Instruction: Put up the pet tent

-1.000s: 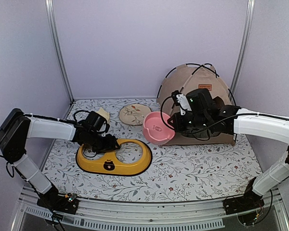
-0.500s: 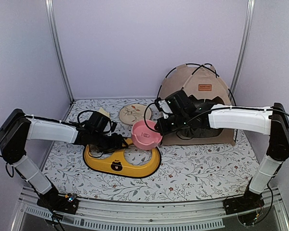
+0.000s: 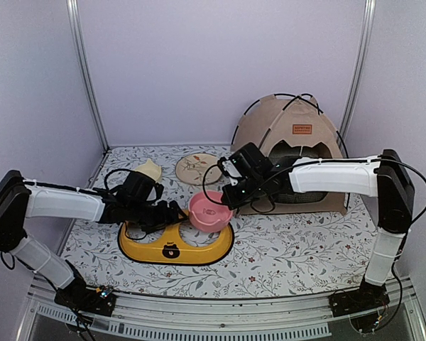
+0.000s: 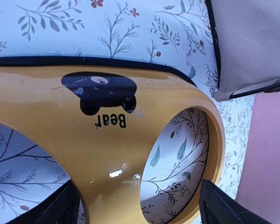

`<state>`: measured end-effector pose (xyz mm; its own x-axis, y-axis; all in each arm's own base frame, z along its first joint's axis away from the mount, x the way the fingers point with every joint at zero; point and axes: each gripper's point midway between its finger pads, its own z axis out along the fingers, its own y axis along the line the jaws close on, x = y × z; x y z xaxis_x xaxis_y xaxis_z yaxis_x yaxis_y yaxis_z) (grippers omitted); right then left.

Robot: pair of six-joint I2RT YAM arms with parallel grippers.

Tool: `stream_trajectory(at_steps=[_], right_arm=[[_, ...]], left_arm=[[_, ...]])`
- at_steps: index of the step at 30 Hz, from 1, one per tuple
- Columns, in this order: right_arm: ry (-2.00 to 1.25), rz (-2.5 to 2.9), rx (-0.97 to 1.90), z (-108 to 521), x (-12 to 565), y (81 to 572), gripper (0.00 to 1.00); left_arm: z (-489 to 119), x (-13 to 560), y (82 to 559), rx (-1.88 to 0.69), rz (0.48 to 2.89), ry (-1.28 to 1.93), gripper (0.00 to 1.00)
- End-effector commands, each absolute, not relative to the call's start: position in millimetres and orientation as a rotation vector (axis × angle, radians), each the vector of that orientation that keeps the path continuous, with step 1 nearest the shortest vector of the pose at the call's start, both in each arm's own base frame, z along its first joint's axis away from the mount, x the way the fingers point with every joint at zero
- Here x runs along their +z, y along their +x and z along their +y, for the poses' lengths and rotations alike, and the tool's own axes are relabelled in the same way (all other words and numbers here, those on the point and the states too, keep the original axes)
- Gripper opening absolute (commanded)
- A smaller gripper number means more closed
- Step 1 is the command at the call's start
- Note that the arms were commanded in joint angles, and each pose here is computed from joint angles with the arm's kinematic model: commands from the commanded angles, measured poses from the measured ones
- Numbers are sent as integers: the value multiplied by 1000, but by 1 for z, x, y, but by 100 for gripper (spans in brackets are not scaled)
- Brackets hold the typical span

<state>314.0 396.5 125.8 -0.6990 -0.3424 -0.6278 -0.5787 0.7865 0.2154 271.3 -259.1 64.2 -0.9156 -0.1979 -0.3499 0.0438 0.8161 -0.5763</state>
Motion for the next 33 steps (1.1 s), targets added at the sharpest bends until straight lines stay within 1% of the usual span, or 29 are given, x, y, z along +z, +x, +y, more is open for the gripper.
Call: stream_trajectory(at_steps=[1,6,9,16,26,33], right_arm=[[-679,2303,653,425,155,319,0],[-716,2302,669,440,148,315,0],[-738,2303,654,449,141,313,0],[-750,2322,502,451,116,315,0],[-749,2336,371,444,94,318,0],[-752,2363,257,425,78,317,0]], left_arm=[[-245,75,278,-725,2551,-129,90],[-207,77,283,-515,2537,-219,90],[-191,84,284,-471,2507,-258,91],[-178,101,295,-486,2440,-287,91],[-182,110,304,-515,2416,-251,91],[-187,112,308,-531,2412,-232,91]])
